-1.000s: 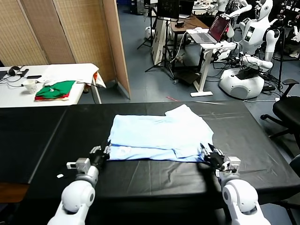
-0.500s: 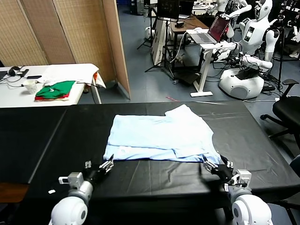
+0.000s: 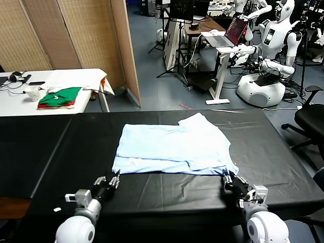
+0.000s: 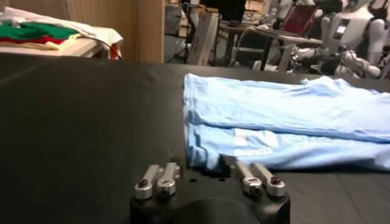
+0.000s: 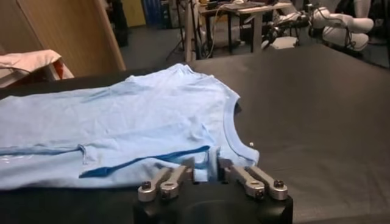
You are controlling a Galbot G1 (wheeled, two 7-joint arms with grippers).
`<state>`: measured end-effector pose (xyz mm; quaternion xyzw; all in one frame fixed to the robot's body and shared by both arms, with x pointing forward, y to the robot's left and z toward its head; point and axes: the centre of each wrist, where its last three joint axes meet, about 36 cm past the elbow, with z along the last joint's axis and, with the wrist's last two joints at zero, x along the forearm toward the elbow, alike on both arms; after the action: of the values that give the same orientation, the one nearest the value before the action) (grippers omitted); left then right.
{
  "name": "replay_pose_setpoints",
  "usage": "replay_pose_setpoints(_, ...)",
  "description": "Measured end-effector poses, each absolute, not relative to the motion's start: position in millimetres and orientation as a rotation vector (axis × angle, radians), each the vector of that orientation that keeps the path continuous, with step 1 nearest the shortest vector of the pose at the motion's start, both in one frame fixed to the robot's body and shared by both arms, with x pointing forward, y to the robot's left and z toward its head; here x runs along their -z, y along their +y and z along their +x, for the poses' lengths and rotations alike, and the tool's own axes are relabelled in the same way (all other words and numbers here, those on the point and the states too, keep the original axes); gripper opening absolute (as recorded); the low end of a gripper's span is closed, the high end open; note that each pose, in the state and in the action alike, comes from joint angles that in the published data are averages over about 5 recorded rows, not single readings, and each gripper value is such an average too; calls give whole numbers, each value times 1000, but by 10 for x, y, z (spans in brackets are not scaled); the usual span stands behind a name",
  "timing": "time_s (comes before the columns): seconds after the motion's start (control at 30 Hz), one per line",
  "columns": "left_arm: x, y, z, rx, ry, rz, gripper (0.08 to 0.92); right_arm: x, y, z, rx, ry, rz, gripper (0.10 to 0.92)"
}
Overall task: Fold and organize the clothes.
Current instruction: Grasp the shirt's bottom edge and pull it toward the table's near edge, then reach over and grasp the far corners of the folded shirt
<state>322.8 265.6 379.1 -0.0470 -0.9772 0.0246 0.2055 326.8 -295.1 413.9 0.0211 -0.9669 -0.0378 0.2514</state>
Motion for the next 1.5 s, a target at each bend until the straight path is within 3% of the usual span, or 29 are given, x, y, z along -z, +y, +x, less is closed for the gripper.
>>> replay_pose_setpoints(0.27,-3956,2696,2998,178,-2740,-82,146,-4279,-2938,3083,13,-2556,118,141)
replay_pose_setpoints(0.83,-4178,2590,2115,349,-2619,-40,164,-4463,-2833,2809,-44,-2464,205,159)
replay_pose_setpoints(0.9,-4205,2574,2081,344,-2612,-30,217,-4517,-2819,2774,-46,-2461,211,233)
replay_pose_setpoints(1.23,-4444,2576,2070,321,-2617,41,788,-4984,-2786,2783,-61,-2621,247,823)
replay_pose_setpoints(1.33,-4551,2583,2130,268,-2650,50,887,-5025,-2791,2953,-73,-2691,244,895)
replay_pose_setpoints(1.5,-4658,2590,2404,68,-2728,72,906,-4998,-2810,3420,-83,-2726,235,906)
